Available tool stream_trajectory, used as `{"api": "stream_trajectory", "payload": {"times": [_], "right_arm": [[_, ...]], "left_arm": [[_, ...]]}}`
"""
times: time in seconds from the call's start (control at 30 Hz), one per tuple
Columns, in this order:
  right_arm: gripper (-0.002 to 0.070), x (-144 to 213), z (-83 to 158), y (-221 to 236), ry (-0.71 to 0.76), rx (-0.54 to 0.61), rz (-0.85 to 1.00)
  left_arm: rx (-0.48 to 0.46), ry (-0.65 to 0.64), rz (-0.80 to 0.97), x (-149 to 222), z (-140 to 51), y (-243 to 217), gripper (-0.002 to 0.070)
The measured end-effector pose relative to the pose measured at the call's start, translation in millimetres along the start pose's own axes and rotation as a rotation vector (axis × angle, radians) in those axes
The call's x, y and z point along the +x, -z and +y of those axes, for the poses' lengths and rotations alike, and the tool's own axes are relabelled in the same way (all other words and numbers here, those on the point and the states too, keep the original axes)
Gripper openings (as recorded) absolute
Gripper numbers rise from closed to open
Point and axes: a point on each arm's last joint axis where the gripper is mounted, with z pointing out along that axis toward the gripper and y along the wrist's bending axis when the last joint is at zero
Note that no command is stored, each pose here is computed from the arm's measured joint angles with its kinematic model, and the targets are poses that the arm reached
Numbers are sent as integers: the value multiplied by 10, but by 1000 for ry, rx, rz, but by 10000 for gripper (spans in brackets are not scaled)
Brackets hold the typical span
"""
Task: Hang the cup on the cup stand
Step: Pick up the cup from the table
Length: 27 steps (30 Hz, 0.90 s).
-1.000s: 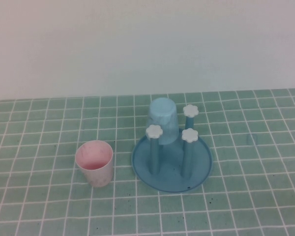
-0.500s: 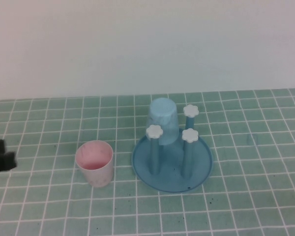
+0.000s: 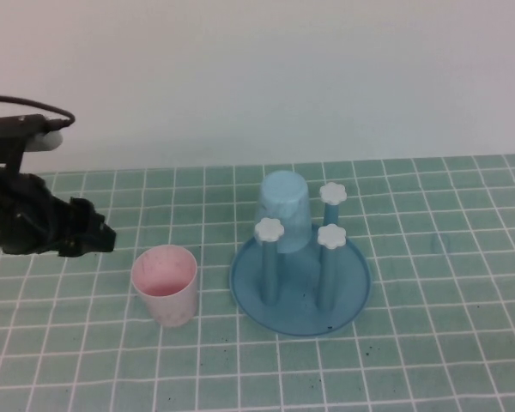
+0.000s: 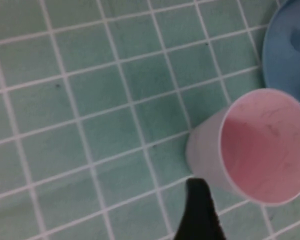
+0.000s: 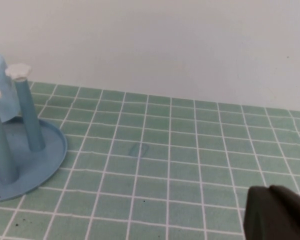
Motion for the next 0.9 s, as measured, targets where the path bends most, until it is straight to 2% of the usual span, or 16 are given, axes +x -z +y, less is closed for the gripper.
{"api": "stream_trajectory", "payload": {"times": [0.13, 0.27, 0.53, 0.73, 0.83, 0.9], "right_arm": [[-1, 1, 5, -6, -2, -9, 5], [-1, 1, 18, -7, 3, -32, 4], [-1, 0, 21, -6, 20, -40, 4], [-1, -1, 21, -6, 28, -40, 2], [-1, -3, 21, -7, 32, -39, -1], [-1, -6, 20, -7, 48, -38, -5]], "left_arm": [[45, 52, -8, -83, -2, -99, 459], [51, 27, 2, -146, -51, -205, 464], [1, -115, 116, -226, -142, -614, 465], [-42, -140, 190, -151, -43, -939, 465], [-46, -131, 207, -125, 0, -1047, 445], [-48, -127, 205, -128, 12, -1081, 393]]}}
